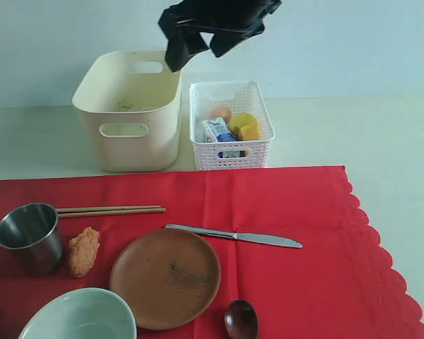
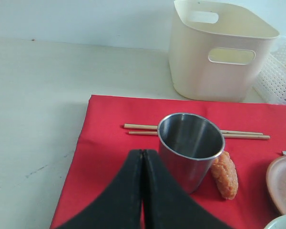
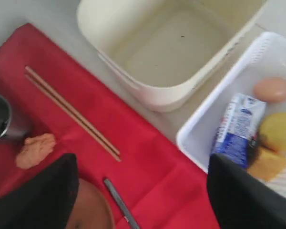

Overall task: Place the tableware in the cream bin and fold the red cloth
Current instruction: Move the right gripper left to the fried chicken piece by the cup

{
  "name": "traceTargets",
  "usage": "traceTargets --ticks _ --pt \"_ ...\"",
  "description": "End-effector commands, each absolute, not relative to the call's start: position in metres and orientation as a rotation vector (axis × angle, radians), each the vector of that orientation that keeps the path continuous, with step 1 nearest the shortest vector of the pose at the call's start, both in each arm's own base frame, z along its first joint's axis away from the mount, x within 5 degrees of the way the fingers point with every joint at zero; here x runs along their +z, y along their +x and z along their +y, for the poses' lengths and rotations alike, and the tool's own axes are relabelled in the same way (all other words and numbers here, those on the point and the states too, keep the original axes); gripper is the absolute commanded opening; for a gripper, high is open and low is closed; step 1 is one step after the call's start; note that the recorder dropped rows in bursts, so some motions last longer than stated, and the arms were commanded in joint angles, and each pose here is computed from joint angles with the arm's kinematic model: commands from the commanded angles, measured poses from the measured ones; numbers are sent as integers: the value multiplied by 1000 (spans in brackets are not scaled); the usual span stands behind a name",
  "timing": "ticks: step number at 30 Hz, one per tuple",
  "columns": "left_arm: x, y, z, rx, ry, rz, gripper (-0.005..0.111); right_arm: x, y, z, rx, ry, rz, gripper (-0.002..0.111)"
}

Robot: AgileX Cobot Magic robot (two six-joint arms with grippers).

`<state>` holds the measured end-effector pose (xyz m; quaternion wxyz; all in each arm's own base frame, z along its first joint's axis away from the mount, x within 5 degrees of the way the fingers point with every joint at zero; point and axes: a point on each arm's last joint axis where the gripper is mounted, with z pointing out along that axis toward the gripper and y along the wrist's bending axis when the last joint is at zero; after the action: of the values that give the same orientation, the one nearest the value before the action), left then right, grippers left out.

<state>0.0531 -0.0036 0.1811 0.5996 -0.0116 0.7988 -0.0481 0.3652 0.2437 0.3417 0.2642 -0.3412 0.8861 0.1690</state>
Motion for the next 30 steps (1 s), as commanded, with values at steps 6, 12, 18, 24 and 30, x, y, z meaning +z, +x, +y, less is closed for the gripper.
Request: traceTargets --ticks 6,12,18,24,30 --pt "181 53 -3 -110 -29 1841 0 347 319 297 459 -1151 2312 71" --pt "181 53 -3 -110 -29 1841 0 338 293 328 494 -1247 2300 71" --pt "181 53 -3 -110 -29 1841 0 307 281 357 486 -1318 2344 71" --pt "181 53 -3 -110 -29 1841 0 266 277 379 417 -1353 2416 71" --pt "181 53 -3 -110 -29 1841 0 226 280 394 393 -1334 2498 71"
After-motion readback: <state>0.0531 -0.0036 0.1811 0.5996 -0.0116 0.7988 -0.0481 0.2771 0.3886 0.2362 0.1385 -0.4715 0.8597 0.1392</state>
